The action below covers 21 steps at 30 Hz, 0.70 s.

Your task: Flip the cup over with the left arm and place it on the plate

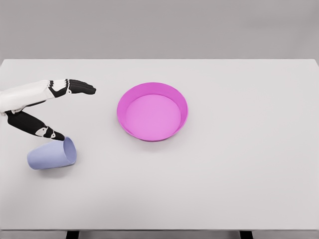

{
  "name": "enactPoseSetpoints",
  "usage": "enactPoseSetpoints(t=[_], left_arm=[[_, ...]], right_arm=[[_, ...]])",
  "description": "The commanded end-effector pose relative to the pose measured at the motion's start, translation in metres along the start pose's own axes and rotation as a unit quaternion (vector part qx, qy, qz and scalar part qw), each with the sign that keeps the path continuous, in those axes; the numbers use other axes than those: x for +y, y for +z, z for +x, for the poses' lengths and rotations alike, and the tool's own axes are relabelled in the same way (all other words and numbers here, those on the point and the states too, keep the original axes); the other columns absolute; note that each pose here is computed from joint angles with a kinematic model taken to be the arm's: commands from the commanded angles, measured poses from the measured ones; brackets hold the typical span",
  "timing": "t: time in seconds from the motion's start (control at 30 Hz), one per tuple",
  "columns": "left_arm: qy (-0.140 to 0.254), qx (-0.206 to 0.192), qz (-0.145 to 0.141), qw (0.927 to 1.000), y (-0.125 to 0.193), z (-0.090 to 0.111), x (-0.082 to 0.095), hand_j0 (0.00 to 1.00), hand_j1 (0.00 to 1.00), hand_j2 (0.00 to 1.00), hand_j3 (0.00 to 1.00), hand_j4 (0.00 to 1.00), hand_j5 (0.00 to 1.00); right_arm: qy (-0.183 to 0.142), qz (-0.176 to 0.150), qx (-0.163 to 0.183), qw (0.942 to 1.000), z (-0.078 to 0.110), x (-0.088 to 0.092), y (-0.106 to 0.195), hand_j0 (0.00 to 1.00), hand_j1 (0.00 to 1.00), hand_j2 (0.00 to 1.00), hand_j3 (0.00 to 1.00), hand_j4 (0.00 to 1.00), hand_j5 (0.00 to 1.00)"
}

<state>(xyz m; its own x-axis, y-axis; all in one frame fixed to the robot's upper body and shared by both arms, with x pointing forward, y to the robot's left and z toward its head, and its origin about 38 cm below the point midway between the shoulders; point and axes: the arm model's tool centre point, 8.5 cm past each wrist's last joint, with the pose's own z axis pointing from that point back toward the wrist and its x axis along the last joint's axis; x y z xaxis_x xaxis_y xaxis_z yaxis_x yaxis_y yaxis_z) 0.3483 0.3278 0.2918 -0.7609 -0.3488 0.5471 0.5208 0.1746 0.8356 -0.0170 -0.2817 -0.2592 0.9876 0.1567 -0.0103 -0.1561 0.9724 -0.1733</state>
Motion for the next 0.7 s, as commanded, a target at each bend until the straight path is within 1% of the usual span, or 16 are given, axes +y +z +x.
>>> enactPoseSetpoints(t=[0.0,0.07,0.1,0.2,0.23,0.3,0.33,0.37,0.4,0.5,0.57,0.6,0.63,0.67], left_arm=[[0.003,-0.001,0.003,1.0000,0.000,0.000,0.001,1.00,1.00,1.00,1.00,1.00,1.00],[0.006,-0.001,0.002,1.0000,0.000,0.000,-0.001,1.00,1.00,1.00,1.00,1.00,1.00],[0.014,0.001,0.000,0.9999,0.001,-0.002,-0.007,1.00,1.00,1.00,1.00,1.00,1.00],[0.027,0.004,-0.004,0.9996,0.002,-0.005,-0.016,1.00,1.00,1.00,1.00,1.00,1.00],[0.039,0.007,-0.008,0.9992,0.004,-0.008,-0.025,1.00,1.00,1.00,1.00,1.00,1.00],[0.048,0.007,-0.007,0.9988,0.005,-0.009,-0.028,1.00,1.00,1.00,1.00,1.00,1.00],[0.062,0.006,0.002,0.9981,0.006,-0.010,-0.031,1.00,1.00,1.00,1.00,1.00,1.00],[0.078,-0.003,0.034,0.9963,0.007,-0.009,-0.025,1.00,1.00,1.00,1.00,1.00,1.00],[0.083,0.000,0.043,0.9956,0.010,-0.009,-0.022,1.00,1.00,1.00,1.00,1.00,1.00],[0.093,0.001,0.042,0.9947,0.011,-0.010,-0.026,1.00,1.00,1.00,1.00,1.00,1.00],[0.112,-0.007,0.065,0.9915,0.013,-0.009,-0.021,1.00,1.00,1.00,1.00,1.00,1.00],[0.116,-0.007,0.069,0.9908,0.014,-0.008,-0.020,1.00,1.00,1.00,1.00,1.00,1.00],[0.114,0.005,0.062,0.9915,0.021,-0.008,-0.018,1.00,1.00,1.00,1.00,1.00,1.00],[0.125,0.010,0.050,0.9908,0.022,-0.011,-0.029,1.00,1.00,1.00,1.00,1.00,1.00]], right_arm=[[0.000,0.000,0.001,1.0000,-0.001,0.000,0.000,1.00,1.00,1.00,1.00,1.00,1.00],[-0.002,0.000,0.003,1.0000,-0.003,0.000,0.000,1.00,1.00,1.00,1.00,1.00,1.00],[-0.002,0.000,0.003,1.0000,-0.003,0.000,0.000,1.00,1.00,1.00,1.00,1.00,1.00],[-0.001,0.000,0.003,1.0000,-0.003,0.000,0.000,1.00,1.00,1.00,1.00,1.00,1.00],[-0.001,0.000,0.003,1.0000,-0.003,0.000,0.000,1.00,1.00,1.00,1.00,1.00,1.00],[-0.001,0.000,0.002,1.0000,-0.003,0.000,0.000,1.00,1.00,1.00,1.00,1.00,1.00],[-0.002,0.000,0.002,1.0000,-0.003,0.000,0.000,1.00,1.00,1.00,1.00,1.00,1.00],[-0.002,0.000,0.002,1.0000,-0.003,0.000,0.000,1.00,1.00,1.00,1.00,1.00,1.00],[-0.002,0.000,0.002,1.0000,-0.003,0.000,0.000,1.00,1.00,1.00,1.00,1.00,1.00],[-0.001,0.000,0.002,1.0000,-0.003,0.000,0.000,1.00,1.00,1.00,1.00,1.00,1.00],[-0.002,0.000,0.002,1.0000,-0.003,0.000,0.000,1.00,1.00,1.00,1.00,1.00,1.00],[-0.002,0.000,0.002,1.0000,-0.003,0.000,0.000,1.00,1.00,1.00,1.00,1.00,1.00],[-0.002,0.000,0.002,1.0000,-0.003,0.000,0.000,1.00,1.00,1.00,1.00,1.00,1.00],[-0.002,0.000,0.002,1.0000,-0.003,0.000,0.000,1.00,1.00,1.00,1.00,1.00,1.00]])
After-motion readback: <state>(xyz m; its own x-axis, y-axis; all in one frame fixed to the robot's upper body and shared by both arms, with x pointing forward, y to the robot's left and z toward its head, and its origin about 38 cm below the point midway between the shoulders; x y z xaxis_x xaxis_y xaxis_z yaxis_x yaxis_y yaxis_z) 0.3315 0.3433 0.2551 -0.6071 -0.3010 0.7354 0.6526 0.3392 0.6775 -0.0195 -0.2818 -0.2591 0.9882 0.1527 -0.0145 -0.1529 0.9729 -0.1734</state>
